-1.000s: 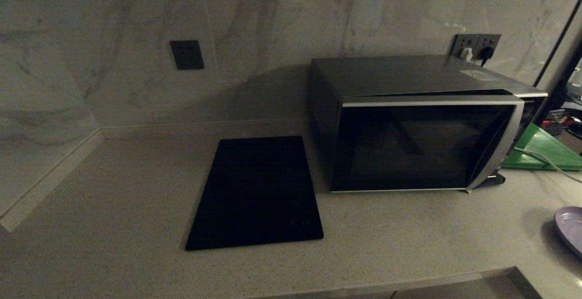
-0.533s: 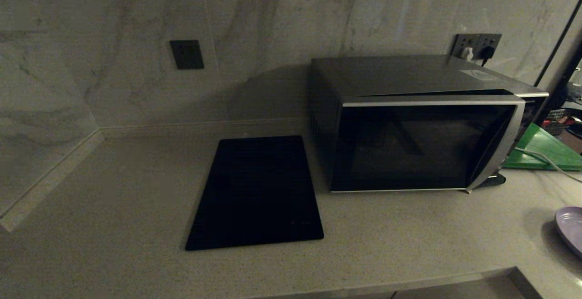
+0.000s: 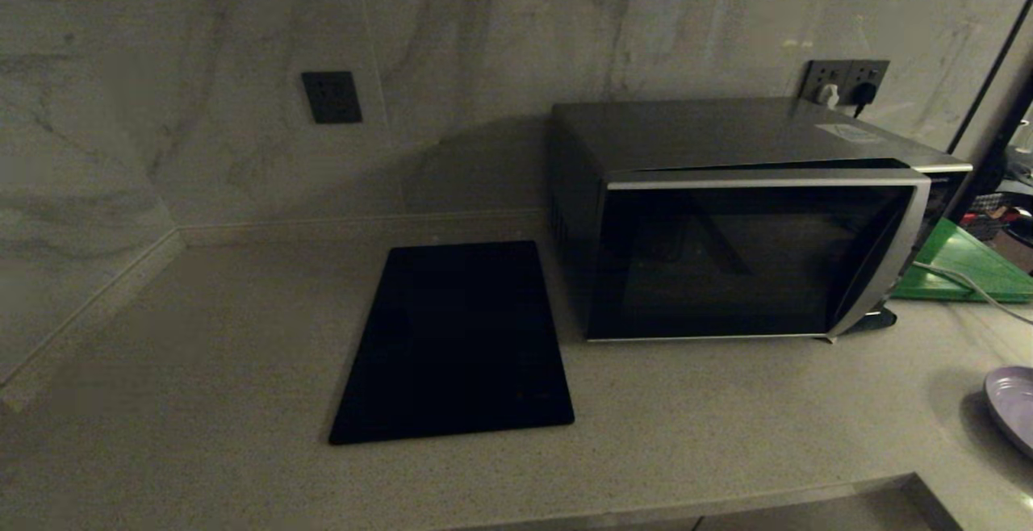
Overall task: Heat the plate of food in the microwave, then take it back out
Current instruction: Open the microwave oven
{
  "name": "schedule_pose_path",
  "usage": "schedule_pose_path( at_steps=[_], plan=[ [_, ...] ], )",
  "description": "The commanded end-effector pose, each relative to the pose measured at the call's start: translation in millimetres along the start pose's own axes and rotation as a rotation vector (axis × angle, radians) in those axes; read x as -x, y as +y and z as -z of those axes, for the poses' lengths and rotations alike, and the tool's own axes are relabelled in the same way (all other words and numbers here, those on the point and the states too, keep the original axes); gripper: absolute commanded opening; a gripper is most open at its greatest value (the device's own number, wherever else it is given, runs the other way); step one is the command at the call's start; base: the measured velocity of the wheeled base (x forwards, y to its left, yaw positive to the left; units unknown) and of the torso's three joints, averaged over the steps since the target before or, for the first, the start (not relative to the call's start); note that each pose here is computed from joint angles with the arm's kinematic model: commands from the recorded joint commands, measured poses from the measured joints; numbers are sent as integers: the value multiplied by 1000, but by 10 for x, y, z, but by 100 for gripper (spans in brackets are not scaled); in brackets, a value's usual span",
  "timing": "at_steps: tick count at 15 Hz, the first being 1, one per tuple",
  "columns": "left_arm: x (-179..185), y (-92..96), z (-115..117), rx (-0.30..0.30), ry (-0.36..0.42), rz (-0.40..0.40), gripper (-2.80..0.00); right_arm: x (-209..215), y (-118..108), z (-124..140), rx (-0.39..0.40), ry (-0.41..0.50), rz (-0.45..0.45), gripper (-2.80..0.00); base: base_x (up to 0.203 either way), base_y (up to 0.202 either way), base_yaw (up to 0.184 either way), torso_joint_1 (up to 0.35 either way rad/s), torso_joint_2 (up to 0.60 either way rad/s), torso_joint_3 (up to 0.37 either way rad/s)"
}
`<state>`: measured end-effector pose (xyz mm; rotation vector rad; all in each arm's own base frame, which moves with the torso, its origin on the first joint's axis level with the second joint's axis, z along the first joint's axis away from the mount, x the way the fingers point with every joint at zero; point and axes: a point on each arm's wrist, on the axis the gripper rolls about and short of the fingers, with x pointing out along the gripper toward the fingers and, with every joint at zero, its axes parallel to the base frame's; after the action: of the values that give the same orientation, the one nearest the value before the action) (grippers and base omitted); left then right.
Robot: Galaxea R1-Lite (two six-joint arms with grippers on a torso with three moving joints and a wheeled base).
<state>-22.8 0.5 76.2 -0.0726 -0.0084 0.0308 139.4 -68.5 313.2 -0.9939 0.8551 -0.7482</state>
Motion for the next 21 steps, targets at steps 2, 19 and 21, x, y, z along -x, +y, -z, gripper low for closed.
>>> schedule_pose_path(
  at_steps=[2, 19, 21],
  plan=[
    [-1, 0, -1, 1, 1, -1, -280, 93, 34, -61, -593, -325, -446, -280, 0, 0, 0, 0, 0, 0],
    [-1, 0, -1, 1, 0, -1, -280, -221, 186, -1646, -1482, -76, -871, -280, 0, 0, 0, 0, 0, 0],
    [-1, 0, -1, 1, 1, -1, -280, -239, 309, -1709, -1444, -29, -886, -280, 0, 0, 0, 0, 0, 0]
  ],
)
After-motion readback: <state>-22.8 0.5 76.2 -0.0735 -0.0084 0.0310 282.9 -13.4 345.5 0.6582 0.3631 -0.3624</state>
